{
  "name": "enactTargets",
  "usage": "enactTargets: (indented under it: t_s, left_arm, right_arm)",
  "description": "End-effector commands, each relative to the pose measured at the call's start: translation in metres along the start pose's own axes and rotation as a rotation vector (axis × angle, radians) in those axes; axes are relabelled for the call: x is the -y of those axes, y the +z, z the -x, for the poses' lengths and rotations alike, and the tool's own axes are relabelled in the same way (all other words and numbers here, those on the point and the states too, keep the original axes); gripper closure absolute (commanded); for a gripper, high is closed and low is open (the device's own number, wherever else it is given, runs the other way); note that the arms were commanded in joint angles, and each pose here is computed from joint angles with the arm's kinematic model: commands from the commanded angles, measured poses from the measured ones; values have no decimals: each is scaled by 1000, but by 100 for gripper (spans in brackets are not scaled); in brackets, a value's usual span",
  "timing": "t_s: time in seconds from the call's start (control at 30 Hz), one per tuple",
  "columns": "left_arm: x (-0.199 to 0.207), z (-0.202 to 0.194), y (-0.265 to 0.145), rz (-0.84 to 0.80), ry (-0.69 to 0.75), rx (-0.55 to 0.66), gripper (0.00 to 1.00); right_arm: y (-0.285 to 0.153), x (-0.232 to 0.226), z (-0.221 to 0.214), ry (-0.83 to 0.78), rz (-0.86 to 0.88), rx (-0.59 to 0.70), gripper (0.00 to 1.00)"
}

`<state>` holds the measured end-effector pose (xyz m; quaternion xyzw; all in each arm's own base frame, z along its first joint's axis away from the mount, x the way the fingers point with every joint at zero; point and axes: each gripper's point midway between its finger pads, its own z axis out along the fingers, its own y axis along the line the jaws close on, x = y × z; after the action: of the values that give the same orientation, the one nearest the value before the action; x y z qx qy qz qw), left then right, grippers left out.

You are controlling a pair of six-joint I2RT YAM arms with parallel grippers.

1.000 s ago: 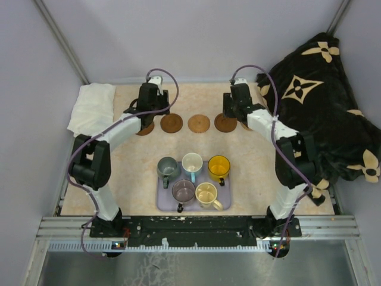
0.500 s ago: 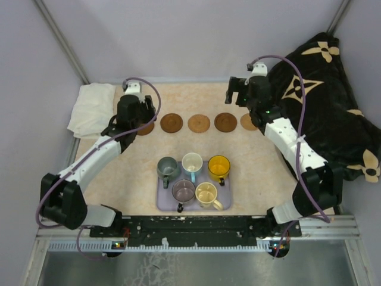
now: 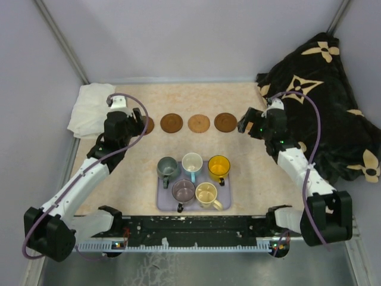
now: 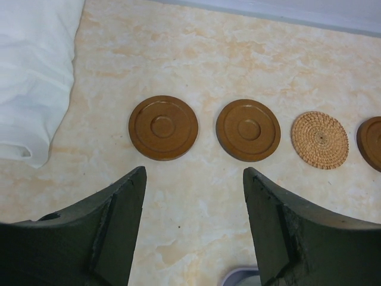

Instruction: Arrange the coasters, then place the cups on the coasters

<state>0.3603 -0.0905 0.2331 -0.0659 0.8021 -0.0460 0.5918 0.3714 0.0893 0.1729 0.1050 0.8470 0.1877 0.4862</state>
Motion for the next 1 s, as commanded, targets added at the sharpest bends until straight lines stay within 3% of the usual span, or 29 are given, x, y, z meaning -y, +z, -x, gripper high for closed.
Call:
enactTargets:
  t_s: [0.0,0.23,0.43,0.6,0.8,0.97]
  left_arm:
    - [-11,-18,-12,26,-13,-30,28]
    - [-19,-38,-28,33,-64,-65,28]
    - [-18,-48,-35,12,-95,-92,29]
    - [-22,-56,-34,30,-87,-116,29]
    - [-23,-61,-33,44,-87,-139,29]
    - [-26,-64,-34,58,-81,-147,29]
  right_arm:
    - [-41,-15,16,-28,40,99,12]
    - [-100,0,-27,-79,-47,67,19]
    - [-128,5,-69,-43,-67,-37,28]
    - [-135,0,-91,-58,-69,-97,33]
    - [-132,-19,-122,-181,-109,-182,33]
    - [-127,-41,-134,-191,-82,-207,33]
